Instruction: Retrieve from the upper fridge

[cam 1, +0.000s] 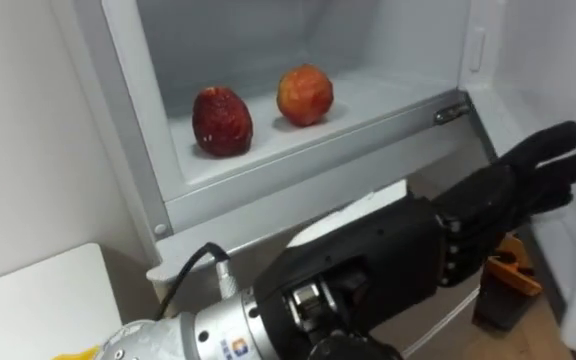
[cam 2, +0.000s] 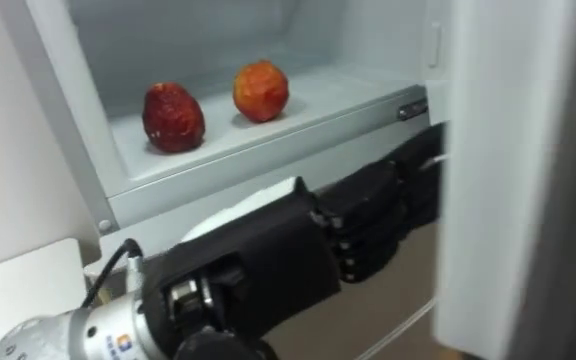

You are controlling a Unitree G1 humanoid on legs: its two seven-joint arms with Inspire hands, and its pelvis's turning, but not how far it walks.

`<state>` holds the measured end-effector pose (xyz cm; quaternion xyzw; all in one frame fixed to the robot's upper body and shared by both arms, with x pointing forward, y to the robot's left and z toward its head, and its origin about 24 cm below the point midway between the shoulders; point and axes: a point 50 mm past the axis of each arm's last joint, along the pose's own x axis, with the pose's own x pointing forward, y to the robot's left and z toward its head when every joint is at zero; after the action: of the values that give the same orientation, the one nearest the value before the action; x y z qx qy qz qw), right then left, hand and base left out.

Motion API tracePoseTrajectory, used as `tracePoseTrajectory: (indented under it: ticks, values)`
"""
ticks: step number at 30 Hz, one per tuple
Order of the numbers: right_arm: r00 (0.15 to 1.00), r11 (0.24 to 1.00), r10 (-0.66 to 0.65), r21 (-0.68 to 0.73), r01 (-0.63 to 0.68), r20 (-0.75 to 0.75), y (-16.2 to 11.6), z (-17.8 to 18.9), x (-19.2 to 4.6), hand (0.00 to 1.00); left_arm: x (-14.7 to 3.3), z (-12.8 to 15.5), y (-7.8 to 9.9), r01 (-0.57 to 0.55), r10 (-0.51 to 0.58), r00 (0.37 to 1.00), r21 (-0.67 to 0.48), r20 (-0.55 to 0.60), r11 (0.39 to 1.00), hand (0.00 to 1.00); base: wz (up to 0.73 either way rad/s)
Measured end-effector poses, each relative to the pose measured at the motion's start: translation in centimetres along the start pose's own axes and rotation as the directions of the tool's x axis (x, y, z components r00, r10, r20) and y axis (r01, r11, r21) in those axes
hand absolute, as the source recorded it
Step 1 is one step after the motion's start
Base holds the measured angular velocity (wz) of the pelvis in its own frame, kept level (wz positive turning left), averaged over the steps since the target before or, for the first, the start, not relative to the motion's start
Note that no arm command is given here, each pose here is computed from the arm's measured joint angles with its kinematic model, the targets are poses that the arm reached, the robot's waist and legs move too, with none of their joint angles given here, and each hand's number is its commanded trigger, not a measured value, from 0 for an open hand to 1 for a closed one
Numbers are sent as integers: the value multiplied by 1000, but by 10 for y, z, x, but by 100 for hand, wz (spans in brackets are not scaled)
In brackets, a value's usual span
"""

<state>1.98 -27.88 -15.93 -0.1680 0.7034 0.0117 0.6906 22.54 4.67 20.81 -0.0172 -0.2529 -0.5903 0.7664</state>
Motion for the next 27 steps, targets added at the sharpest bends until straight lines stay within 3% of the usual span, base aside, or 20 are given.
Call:
tracePoseTrajectory:
  ticks: [10,20,27]
  values:
    - [999,994,-26,111,23,23,-7,-1,-1,0,10,8,3,33,-34,999,34,21,999,0,-7]
    - [999,992,-49,121,46,19,-14,-2,-2,0,27,10,-8,104,-105,993,21,62,994,0,-3]
    - [999,991,-54,123,52,10,-13,-5,-2,0,26,10,-5,87,-89,995,52,35,995,0,-1]
